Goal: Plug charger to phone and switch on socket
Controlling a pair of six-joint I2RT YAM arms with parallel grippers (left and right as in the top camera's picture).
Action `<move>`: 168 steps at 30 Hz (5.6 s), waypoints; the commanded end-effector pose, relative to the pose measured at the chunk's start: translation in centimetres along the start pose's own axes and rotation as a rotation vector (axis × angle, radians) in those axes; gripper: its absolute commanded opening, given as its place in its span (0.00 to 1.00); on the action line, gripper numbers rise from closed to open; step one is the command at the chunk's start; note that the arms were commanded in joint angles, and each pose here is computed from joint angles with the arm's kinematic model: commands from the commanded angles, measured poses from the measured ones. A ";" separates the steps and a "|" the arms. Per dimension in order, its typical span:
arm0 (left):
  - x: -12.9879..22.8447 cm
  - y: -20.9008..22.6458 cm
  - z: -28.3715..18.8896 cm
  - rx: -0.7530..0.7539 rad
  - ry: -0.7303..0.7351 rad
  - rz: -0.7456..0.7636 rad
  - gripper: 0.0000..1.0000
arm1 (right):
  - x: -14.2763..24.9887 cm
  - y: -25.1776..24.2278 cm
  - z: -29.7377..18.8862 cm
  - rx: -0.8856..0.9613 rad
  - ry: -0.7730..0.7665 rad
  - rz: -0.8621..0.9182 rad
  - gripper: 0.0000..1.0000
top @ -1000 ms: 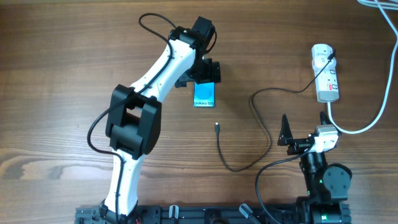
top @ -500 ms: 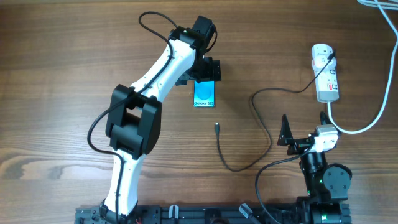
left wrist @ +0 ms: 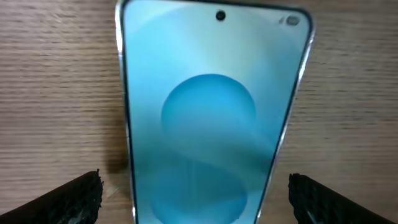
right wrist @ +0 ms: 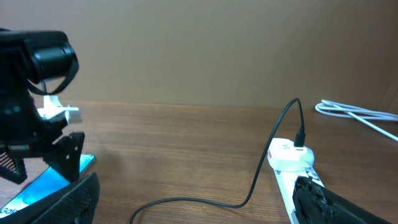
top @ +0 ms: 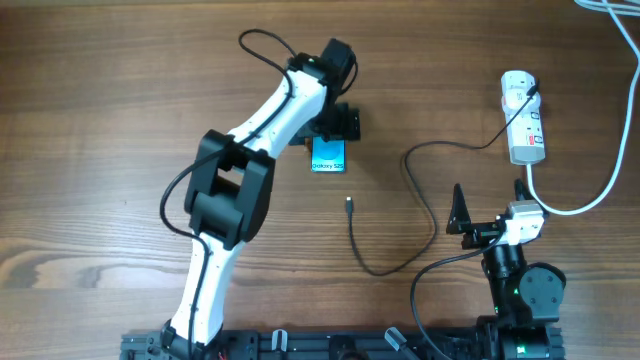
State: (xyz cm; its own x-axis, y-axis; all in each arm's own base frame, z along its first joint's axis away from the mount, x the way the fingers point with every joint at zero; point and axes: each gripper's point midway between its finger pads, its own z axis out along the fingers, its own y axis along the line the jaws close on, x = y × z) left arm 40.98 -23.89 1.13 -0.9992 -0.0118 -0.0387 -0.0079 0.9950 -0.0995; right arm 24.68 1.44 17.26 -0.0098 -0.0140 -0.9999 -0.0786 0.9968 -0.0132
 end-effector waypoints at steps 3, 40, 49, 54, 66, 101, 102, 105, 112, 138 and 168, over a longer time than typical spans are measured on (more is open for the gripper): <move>-0.7 0.7 0.7 -0.072 -0.035 0.002 1.00 | -0.1 -0.2 0.0 0.012 -0.006 -0.012 1.00; 1.2 -0.4 1.8 -0.075 0.027 0.020 0.69 | -0.1 -0.2 0.0 0.012 -0.006 -0.012 1.00; 2.9 -2.1 -6.8 0.195 0.100 -0.050 0.69 | -0.1 -0.2 0.0 0.011 -0.006 -0.012 1.00; 5.0 -3.4 -12.0 0.463 0.249 -0.122 0.68 | -0.1 -0.2 0.0 0.011 -0.006 -0.012 1.00; 4.6 -5.8 -22.2 1.127 0.525 -0.239 0.67 | -0.1 -0.2 0.0 0.012 -0.006 -0.013 1.00; 0.1 3.1 -27.3 1.404 0.529 -0.528 0.65 | -0.1 -0.2 0.0 0.011 -0.006 -0.012 1.00; 0.1 3.1 -27.3 1.404 0.530 -0.528 0.65 | -0.1 -0.2 0.0 0.012 -0.006 -0.012 1.00; 0.1 3.1 -27.3 1.404 0.529 -0.528 0.65 | -0.1 -0.2 0.0 0.011 -0.006 -0.012 1.00; 0.1 3.1 -27.3 1.404 0.532 -0.531 0.65 | -0.1 -0.2 0.0 0.011 -0.006 -0.013 1.00; 0.1 3.1 -27.3 1.404 0.532 -0.531 0.65 | -0.1 -0.2 0.0 0.011 -0.006 -0.012 1.00; 0.1 3.1 -27.3 1.404 0.532 -0.531 0.65 | -0.1 -0.2 0.0 0.011 -0.006 -0.012 1.00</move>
State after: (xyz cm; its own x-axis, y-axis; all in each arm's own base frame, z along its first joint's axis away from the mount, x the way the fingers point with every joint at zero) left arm 40.21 -18.21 25.34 -0.7602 -0.0047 0.6496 -0.6487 0.0596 -0.7587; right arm 24.68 1.44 17.26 -0.0098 -0.0140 -0.9999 -0.0786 0.9968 -0.0132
